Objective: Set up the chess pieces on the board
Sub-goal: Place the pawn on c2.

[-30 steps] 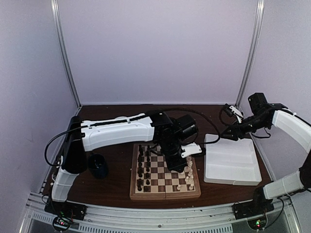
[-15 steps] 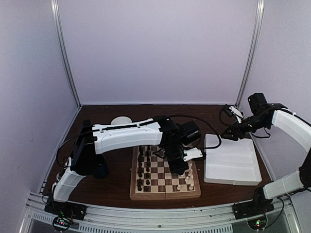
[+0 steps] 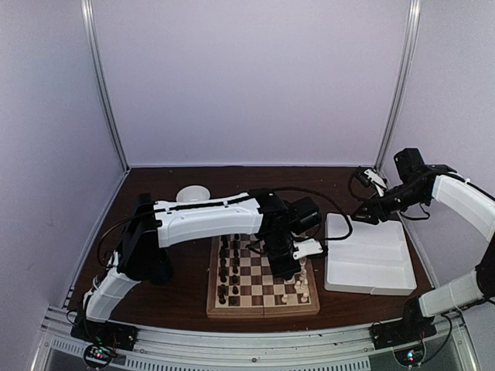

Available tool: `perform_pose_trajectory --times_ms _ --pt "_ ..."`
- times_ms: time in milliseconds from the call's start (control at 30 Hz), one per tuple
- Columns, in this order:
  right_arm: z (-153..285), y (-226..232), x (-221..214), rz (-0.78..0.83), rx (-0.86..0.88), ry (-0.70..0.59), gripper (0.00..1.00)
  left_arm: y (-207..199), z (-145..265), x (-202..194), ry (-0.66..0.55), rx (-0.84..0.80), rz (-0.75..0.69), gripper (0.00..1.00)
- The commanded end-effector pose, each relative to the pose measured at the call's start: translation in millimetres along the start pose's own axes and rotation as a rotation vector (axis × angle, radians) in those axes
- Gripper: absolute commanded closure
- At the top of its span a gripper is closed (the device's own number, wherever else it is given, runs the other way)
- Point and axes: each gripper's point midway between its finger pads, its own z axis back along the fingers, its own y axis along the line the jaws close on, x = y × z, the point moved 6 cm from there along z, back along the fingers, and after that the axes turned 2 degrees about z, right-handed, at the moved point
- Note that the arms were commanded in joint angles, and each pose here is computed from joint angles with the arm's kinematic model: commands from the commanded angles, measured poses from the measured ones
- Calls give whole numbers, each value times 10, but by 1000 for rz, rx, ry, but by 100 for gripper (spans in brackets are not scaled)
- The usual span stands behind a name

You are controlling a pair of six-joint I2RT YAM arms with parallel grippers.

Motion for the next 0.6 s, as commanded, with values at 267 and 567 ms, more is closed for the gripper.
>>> perform_pose_trajectory --times_ms 267,567 --pt "-8 -15 5 -1 0 -1 51 32 -44 40 4 25 -13 98" --pt "-1 -11 10 2 1 -3 51 41 -84 18 22 27 -11 98"
